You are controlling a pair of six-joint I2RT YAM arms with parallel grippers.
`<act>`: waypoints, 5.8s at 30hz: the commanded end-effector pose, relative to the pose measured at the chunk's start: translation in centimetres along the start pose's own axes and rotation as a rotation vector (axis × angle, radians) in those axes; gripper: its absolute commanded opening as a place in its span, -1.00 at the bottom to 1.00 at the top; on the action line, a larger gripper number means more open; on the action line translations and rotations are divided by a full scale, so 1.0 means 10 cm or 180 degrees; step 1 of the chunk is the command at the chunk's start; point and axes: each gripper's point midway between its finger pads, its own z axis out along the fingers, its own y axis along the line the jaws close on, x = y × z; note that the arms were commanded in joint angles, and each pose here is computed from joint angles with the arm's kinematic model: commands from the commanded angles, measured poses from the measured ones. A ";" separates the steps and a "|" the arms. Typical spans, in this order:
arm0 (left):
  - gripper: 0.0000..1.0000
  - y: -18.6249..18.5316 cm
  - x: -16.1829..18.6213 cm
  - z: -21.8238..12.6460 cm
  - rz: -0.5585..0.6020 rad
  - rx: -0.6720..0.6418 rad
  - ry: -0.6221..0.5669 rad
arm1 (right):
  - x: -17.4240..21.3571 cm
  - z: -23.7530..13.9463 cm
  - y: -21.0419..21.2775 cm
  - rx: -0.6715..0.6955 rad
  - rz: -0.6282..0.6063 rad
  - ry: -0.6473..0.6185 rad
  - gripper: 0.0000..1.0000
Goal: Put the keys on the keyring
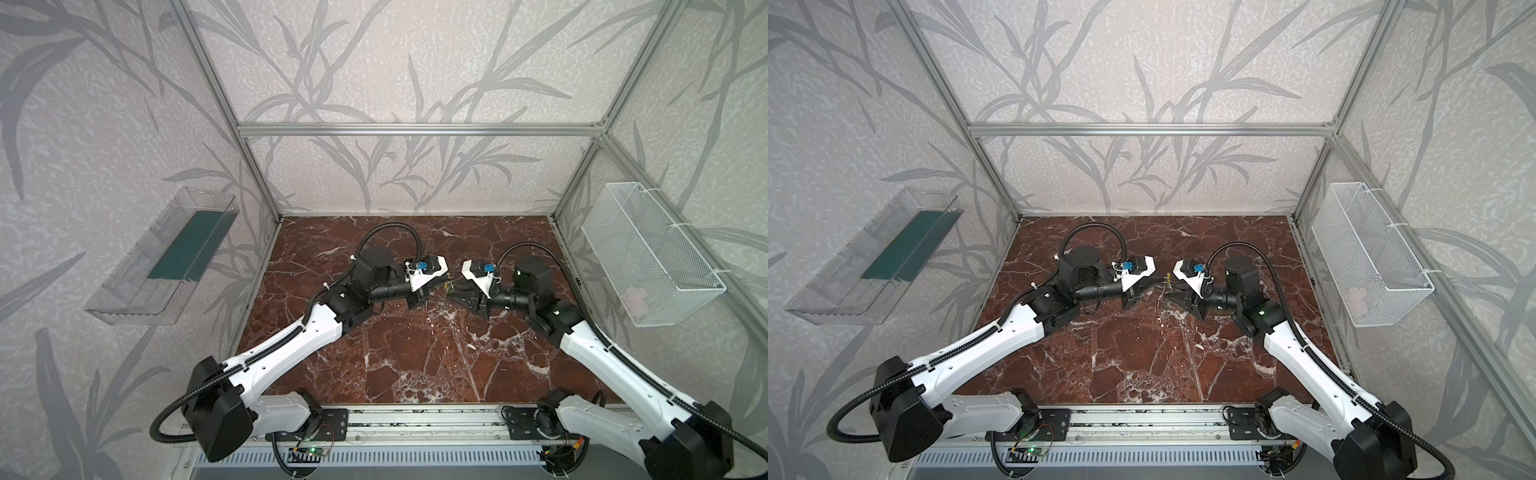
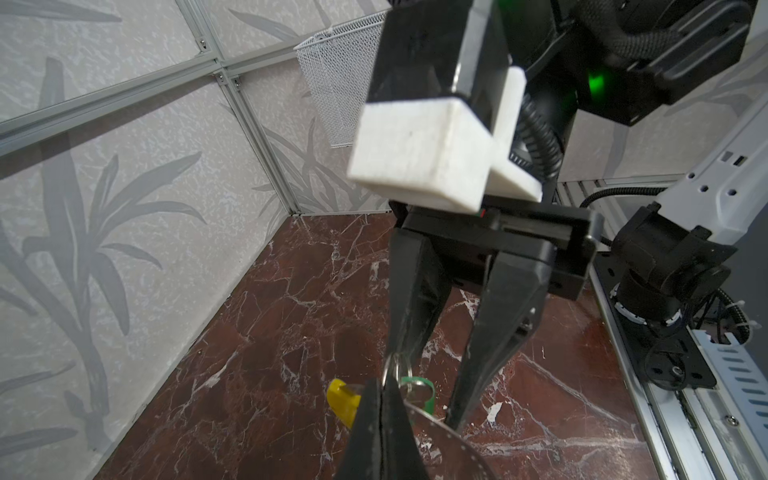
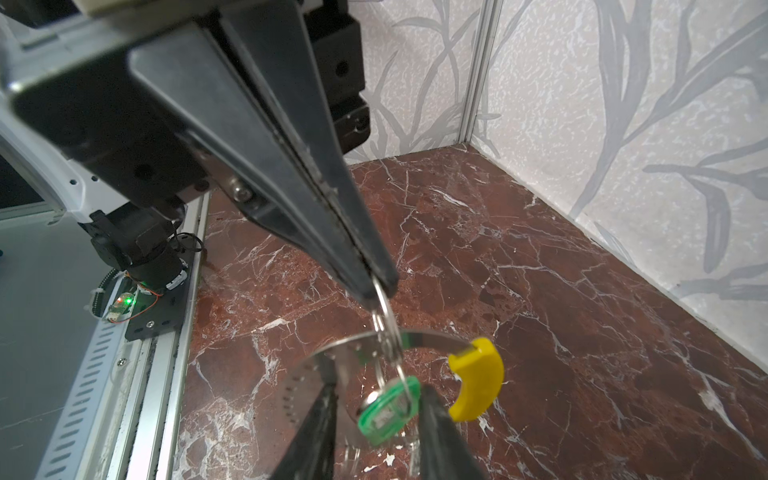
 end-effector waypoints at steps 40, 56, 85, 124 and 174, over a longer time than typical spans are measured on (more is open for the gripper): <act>-1.00 -0.01 -0.39 -0.02 -0.0459 0.0236 -0.1036 | -0.48 -0.61 -0.08 0.0305 -0.0786 -0.0815 -0.14; -1.00 -0.06 -0.38 0.01 -0.0417 0.0345 -0.0982 | -0.67 -0.49 -0.01 -0.0283 -0.0420 -0.0973 -0.52; -0.57 -0.07 0.09 -0.03 0.0419 0.0335 0.0314 | -0.25 -0.41 0.05 -0.0417 -0.0135 0.0335 -1.00; -1.00 -0.27 0.03 0.20 0.0304 0.0700 0.0236 | -0.13 -0.24 0.06 -0.0286 -0.0288 0.0643 -0.48; -1.00 0.00 -0.50 0.10 -0.0119 0.0202 -0.0746 | -0.40 -0.50 -0.08 0.0234 -0.0322 -0.0566 -0.13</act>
